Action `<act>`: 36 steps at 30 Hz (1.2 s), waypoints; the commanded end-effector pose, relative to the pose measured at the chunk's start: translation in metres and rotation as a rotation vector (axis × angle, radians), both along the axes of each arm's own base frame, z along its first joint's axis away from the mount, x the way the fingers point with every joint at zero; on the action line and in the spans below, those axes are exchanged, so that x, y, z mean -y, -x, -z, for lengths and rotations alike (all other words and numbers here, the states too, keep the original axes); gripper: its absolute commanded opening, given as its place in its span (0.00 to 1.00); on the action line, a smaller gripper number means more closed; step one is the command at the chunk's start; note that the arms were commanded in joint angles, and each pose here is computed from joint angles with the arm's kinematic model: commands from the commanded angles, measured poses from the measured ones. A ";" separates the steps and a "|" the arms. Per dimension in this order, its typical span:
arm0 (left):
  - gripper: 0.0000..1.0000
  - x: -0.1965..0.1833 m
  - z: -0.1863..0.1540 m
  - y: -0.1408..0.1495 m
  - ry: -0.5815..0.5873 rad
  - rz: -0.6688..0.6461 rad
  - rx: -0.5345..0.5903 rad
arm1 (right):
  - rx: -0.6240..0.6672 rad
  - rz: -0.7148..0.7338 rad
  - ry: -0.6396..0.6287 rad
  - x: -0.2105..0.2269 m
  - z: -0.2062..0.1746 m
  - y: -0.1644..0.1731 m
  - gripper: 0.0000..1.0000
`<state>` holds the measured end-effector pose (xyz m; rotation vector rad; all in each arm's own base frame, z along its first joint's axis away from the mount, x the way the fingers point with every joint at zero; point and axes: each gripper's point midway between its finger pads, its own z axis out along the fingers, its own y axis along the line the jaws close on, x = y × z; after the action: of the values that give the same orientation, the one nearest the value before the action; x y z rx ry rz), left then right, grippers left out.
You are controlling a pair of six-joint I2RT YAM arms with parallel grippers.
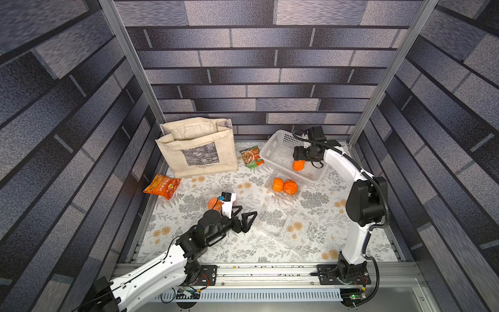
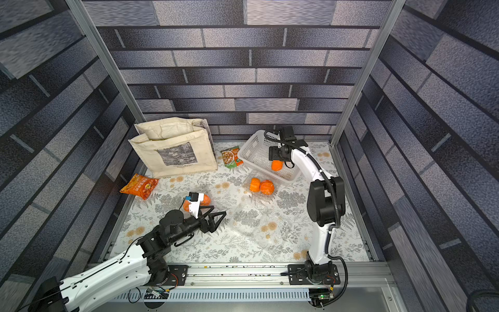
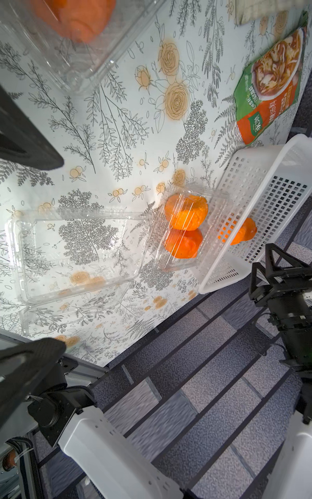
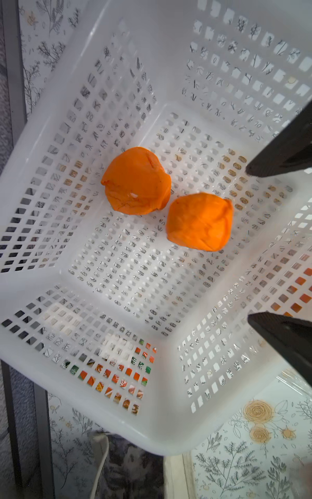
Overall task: Take oranges out of containers
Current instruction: Place the orange in the basket, then move the packing box to the center of the board.
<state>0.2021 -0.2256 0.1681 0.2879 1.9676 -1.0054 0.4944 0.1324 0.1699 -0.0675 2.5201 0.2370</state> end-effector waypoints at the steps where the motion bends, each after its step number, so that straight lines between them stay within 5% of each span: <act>1: 1.00 -0.011 0.011 -0.014 -0.112 -0.088 -0.048 | 0.073 -0.006 -0.029 0.000 -0.036 0.009 0.83; 12: 1.00 -0.002 0.030 -0.024 -0.304 -0.046 -0.149 | 0.050 -0.099 -0.305 -0.023 -0.049 0.104 0.81; 18: 0.96 0.020 0.050 -0.022 -0.360 0.079 -0.253 | 0.056 -0.082 -0.342 -0.012 -0.047 0.157 0.79; 26: 0.74 0.042 0.061 -0.025 -0.455 0.142 -0.247 | 0.030 -0.046 -0.358 -0.004 -0.039 0.184 0.74; 31: 0.56 0.049 0.073 -0.028 -0.494 0.167 -0.270 | 0.100 -0.153 -0.497 -0.025 -0.048 0.194 0.78; 36: 0.53 0.054 0.083 -0.031 -0.528 0.181 -0.302 | 0.120 -0.230 -0.580 -0.038 -0.059 0.206 0.81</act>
<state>0.2335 -0.2763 0.0860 0.5919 2.4906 -0.6611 0.2906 0.1557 0.2022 -0.0606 2.3380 0.8910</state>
